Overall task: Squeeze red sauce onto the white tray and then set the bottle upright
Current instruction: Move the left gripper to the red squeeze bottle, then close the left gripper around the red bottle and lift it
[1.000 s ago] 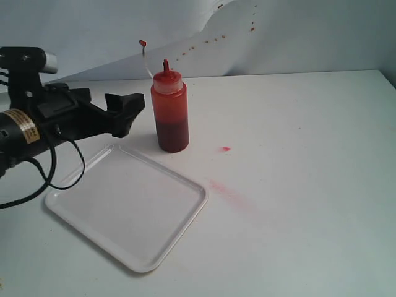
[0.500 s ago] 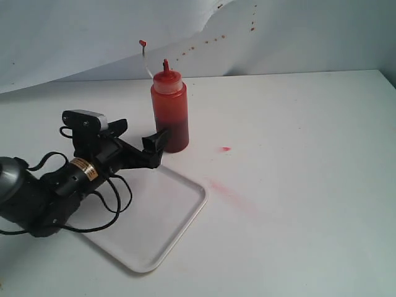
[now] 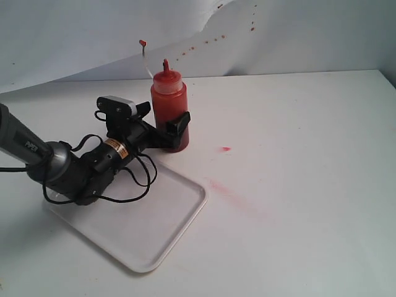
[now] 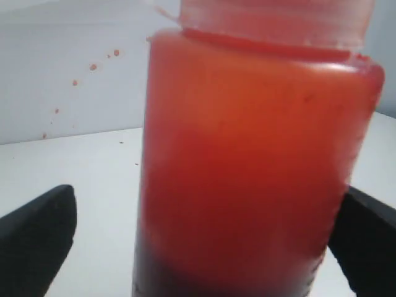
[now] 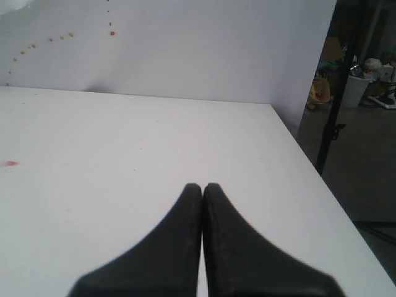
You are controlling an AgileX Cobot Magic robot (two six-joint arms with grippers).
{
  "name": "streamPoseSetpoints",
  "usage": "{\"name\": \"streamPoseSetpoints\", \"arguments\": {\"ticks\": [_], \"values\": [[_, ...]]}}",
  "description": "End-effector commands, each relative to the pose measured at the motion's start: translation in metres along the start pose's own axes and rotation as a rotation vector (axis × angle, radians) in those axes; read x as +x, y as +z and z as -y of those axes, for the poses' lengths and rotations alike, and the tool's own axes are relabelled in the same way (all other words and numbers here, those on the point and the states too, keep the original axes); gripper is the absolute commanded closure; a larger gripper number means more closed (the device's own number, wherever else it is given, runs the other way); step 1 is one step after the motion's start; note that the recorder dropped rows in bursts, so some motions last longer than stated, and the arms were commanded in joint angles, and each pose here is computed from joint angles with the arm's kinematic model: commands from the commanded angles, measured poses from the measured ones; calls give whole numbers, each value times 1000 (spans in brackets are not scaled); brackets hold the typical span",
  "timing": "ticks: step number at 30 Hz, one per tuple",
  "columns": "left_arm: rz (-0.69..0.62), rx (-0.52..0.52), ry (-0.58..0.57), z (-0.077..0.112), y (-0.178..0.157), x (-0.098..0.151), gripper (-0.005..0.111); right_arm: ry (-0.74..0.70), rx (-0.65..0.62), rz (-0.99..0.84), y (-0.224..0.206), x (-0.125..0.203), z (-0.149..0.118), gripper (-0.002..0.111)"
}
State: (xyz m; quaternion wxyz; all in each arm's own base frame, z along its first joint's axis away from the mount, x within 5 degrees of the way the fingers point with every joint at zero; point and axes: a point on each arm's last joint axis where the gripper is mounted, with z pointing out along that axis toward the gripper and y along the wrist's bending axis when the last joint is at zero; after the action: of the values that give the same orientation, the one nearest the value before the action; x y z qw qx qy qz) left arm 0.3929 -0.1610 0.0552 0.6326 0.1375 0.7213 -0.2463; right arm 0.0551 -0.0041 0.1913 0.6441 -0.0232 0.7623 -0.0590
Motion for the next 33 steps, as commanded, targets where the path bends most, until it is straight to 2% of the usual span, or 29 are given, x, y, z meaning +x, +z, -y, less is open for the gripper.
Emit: {"name": "streamPoseSetpoints", "arguments": {"ticks": [1, 5, 10, 24, 29, 33], "values": [[-22, 7, 18, 2, 6, 0, 2, -7, 7, -1, 0, 1, 0, 108], [-33, 4, -29, 1, 5, 6, 2, -7, 7, -1, 0, 1, 0, 108], [-57, 2, -21, -1, 4, 21, 2, -7, 7, -1, 0, 1, 0, 108], [-117, -18, -49, -9, 21, 39, 2, -7, 7, -1, 0, 1, 0, 108], [-181, -8, -25, -9, 29, 39, 2, -7, 7, -1, 0, 1, 0, 108], [-176, -2, -24, -8, 30, 38, 2, -7, 7, -1, 0, 1, 0, 108]]}}
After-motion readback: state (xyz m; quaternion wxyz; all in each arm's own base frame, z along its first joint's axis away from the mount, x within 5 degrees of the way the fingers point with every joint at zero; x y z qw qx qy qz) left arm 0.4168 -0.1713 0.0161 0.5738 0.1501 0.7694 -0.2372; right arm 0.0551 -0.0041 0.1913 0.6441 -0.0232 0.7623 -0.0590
